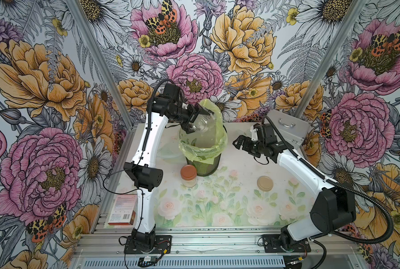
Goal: Empty moldy rice from jars
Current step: Move the trash bin to the center of the board.
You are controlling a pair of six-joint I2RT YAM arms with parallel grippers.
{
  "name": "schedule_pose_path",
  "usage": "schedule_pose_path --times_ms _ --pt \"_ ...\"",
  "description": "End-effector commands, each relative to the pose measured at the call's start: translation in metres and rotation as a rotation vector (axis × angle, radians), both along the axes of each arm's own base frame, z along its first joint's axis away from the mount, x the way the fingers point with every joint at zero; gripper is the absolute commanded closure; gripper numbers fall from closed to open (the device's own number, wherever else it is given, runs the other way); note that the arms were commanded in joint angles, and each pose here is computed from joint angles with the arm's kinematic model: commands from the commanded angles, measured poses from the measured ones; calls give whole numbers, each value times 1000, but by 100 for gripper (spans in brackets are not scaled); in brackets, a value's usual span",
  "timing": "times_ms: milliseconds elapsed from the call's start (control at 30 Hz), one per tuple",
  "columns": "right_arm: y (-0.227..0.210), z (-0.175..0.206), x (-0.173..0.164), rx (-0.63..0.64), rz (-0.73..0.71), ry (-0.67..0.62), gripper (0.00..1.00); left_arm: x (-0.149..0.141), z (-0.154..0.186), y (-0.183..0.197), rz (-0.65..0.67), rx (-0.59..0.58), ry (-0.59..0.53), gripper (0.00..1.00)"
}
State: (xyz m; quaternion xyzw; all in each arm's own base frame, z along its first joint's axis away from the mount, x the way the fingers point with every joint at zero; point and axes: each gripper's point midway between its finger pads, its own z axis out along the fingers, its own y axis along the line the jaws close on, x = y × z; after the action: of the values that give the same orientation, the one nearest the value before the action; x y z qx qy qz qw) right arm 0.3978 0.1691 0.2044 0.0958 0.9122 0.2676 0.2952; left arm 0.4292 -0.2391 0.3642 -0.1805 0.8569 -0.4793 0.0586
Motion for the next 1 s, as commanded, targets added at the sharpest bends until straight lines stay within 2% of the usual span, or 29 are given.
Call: schedule_pose_path --times_ms 0,67,100,267,467,567,667,700,800,900,933,967 --pt "-2 12 -3 3 5 -34 0 -17 15 0 -25 -32 -9 100" --pt "-1 16 -2 6 9 -45 0 -37 -12 -7 -62 4 86 100" --pt "-2 19 -2 7 9 -51 0 -43 -14 -9 -74 6 96 100" --pt "-4 29 -5 13 6 -69 0 -32 4 -3 -53 -15 36 100" --pt "2 46 -4 43 25 -98 0 -37 -1 -1 -64 3 35 100" --pt "3 64 -4 61 33 -133 0 -49 -18 -3 -77 22 99 100" --pt "6 86 -7 86 49 -170 0 -40 7 -6 -84 -2 1 100" --pt "7 92 -8 96 51 -181 0 -40 5 -5 -90 3 4 100" --pt "12 113 -10 144 61 -205 0 -57 -30 2 -106 49 130 100" --pt "24 135 -16 200 96 -227 0 -51 -4 -5 -117 23 36 100" --pt "29 140 -19 207 107 -236 0 -48 -1 -6 -133 22 11 100" --pt "33 145 -20 213 117 -243 0 -52 -16 2 -137 70 54 100"
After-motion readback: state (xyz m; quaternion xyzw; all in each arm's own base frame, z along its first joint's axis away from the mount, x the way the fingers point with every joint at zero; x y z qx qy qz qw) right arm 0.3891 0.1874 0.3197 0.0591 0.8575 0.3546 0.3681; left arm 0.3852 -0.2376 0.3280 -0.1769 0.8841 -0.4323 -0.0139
